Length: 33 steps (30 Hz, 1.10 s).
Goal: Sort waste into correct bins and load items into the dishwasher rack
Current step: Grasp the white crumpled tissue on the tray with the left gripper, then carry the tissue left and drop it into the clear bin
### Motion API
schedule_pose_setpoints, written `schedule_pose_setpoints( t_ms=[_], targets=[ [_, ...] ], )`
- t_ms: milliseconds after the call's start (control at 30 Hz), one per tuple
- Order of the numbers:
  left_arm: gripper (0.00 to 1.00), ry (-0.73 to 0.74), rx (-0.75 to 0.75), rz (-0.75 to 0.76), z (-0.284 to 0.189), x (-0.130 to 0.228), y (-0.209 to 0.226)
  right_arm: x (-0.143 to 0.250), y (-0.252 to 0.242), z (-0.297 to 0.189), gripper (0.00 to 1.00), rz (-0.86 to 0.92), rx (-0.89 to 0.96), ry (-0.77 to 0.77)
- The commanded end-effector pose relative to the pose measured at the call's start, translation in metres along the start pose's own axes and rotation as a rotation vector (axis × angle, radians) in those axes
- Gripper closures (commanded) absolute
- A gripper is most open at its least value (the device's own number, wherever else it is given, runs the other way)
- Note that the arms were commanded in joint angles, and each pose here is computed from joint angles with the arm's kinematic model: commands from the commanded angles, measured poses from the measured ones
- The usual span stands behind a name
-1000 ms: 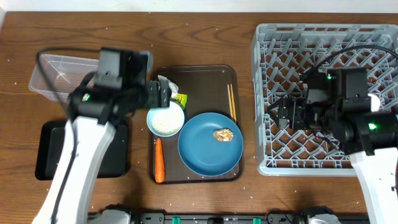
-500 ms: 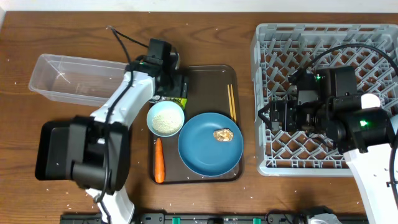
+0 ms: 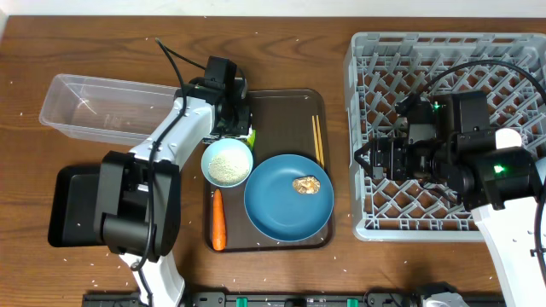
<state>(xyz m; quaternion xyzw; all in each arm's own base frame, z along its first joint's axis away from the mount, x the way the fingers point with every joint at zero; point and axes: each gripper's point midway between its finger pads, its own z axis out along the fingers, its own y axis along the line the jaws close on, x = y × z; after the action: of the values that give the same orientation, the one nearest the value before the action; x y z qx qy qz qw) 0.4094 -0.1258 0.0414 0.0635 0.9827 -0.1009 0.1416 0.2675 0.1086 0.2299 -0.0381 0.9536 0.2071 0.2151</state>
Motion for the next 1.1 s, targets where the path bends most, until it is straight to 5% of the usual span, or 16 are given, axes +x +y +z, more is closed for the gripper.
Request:
schedule_pose_setpoints(
  t_ms=[0, 267, 467, 700, 933, 1067],
  targets=[
    [0.94, -0.058, 0.001, 0.013, -0.024, -0.011, -0.003, 0.003, 0.005, 0.001, 0.16, -0.005, -0.014, 0.009],
    [0.94, -0.23, 0.013, 0.037, -0.095, -0.033, -0.015, 0.003, 0.005, 0.001, 0.16, -0.005, -0.014, 0.009],
    [0.94, -0.347, -0.126, 0.01, -0.142, -0.041, 0.01, 0.003, 0.005, 0.001, 0.15, -0.005, -0.014, 0.009],
    [0.91, -0.286, -0.015, 0.035, -0.123, -0.033, -0.01, 0.003, 0.005, 0.001, 0.15, -0.005, -0.014, 0.009],
    [0.41, -0.126, -0.028, 0.118, -0.038, -0.02, -0.018, 0.012, 0.004, 0.0, 0.15, 0.008, -0.006, 0.045],
    [0.34, -0.094, -0.033, 0.115, -0.01, -0.019, -0.014, 0.015, 0.003, 0.0, 0.14, 0.012, -0.004, 0.056]
  ],
)
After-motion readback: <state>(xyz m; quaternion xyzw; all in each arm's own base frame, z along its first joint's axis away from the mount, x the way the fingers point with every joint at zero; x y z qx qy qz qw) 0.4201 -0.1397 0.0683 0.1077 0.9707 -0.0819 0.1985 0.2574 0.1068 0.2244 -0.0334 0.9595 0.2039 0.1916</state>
